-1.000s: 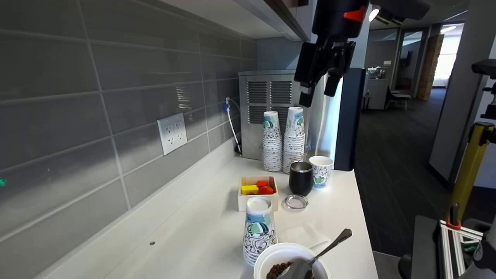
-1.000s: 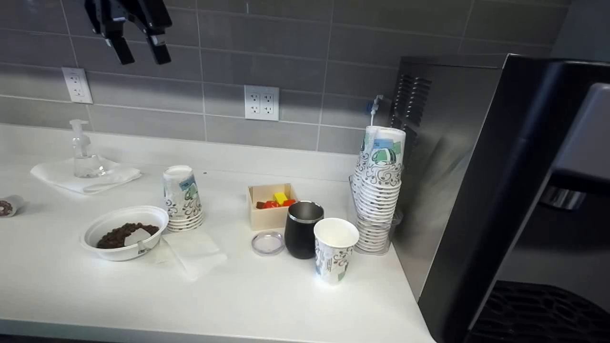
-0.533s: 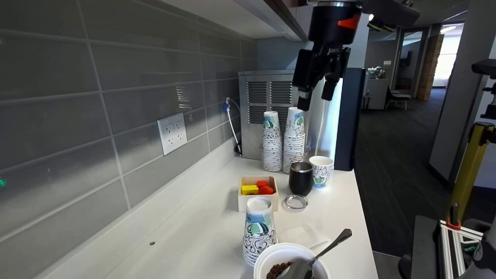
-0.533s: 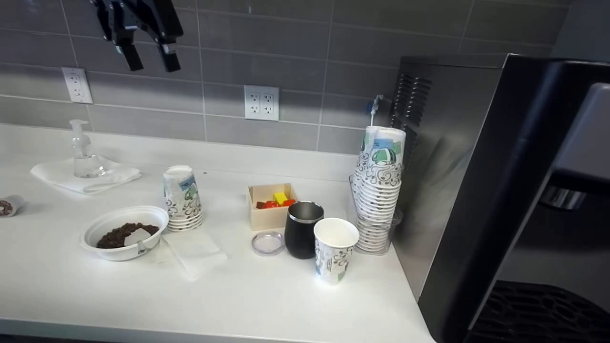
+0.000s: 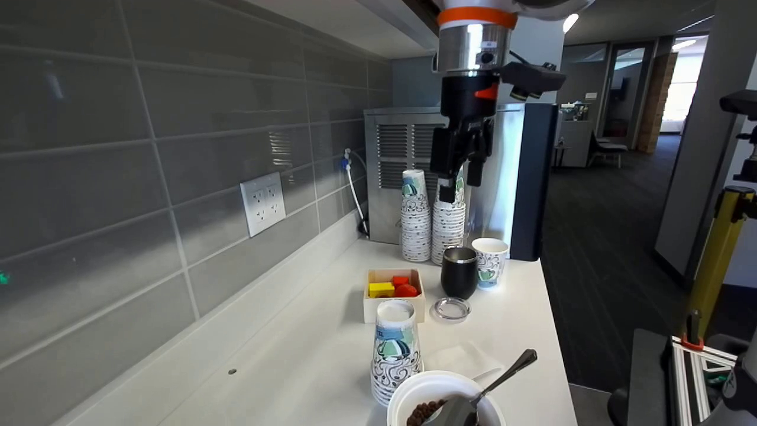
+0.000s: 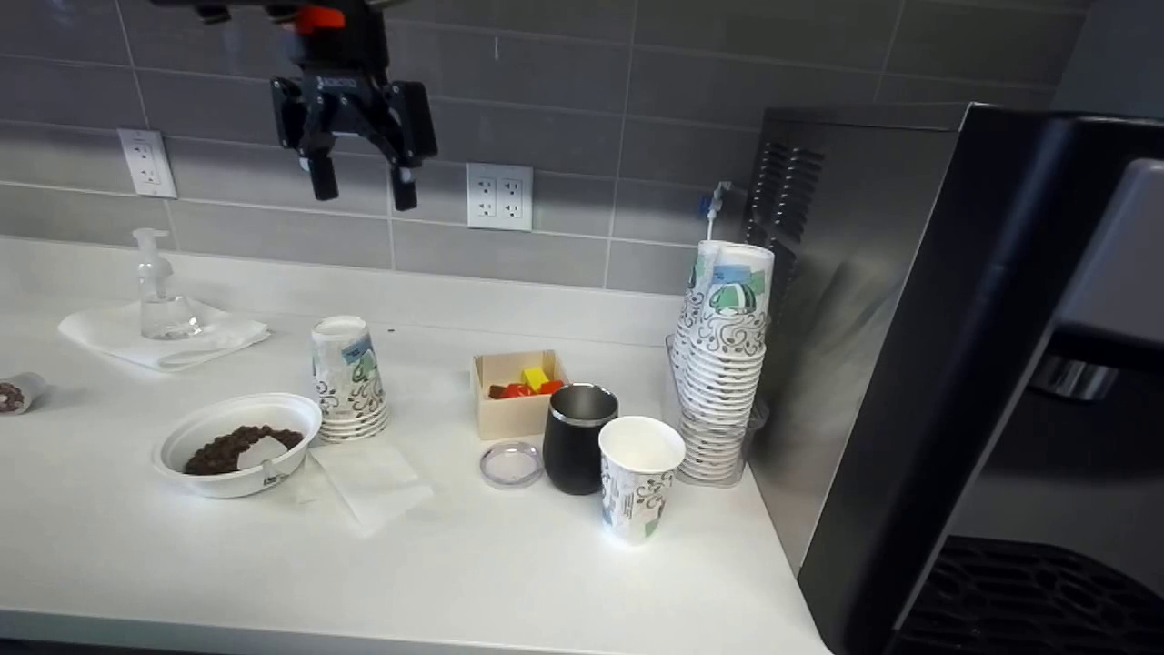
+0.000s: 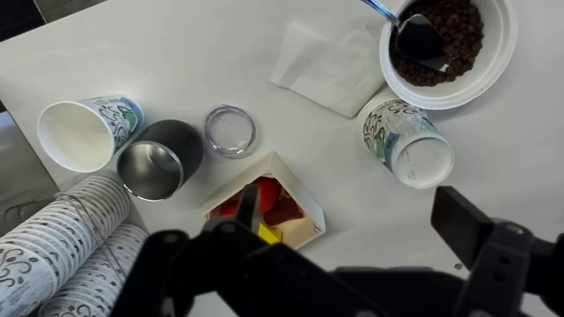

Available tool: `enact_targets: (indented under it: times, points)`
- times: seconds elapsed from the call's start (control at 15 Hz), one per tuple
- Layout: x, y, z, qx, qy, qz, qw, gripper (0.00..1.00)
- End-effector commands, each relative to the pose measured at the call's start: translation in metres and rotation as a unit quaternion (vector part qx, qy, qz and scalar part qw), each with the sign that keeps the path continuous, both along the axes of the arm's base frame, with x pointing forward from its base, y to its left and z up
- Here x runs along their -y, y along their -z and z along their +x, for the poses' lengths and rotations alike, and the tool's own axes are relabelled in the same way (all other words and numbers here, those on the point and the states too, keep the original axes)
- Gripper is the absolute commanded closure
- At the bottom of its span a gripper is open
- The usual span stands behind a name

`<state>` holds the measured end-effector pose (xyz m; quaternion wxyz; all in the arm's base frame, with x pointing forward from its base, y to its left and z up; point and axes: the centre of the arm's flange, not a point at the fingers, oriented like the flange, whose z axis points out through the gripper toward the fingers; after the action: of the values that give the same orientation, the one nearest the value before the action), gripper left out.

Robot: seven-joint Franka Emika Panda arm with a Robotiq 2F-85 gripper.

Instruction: Unfold the white paper

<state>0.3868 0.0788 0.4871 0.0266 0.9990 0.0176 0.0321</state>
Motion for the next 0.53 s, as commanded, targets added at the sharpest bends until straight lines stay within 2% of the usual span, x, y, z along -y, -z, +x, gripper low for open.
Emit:
enact_targets:
  times: [0.0,0.47]
  points:
    - [0.012,0.028,0.038,-0.029,-0.045,0.016,0.9984,0.0]
    - [0.043,0.102,0.042,-0.056,-0.048,0.061,0.9954,0.0]
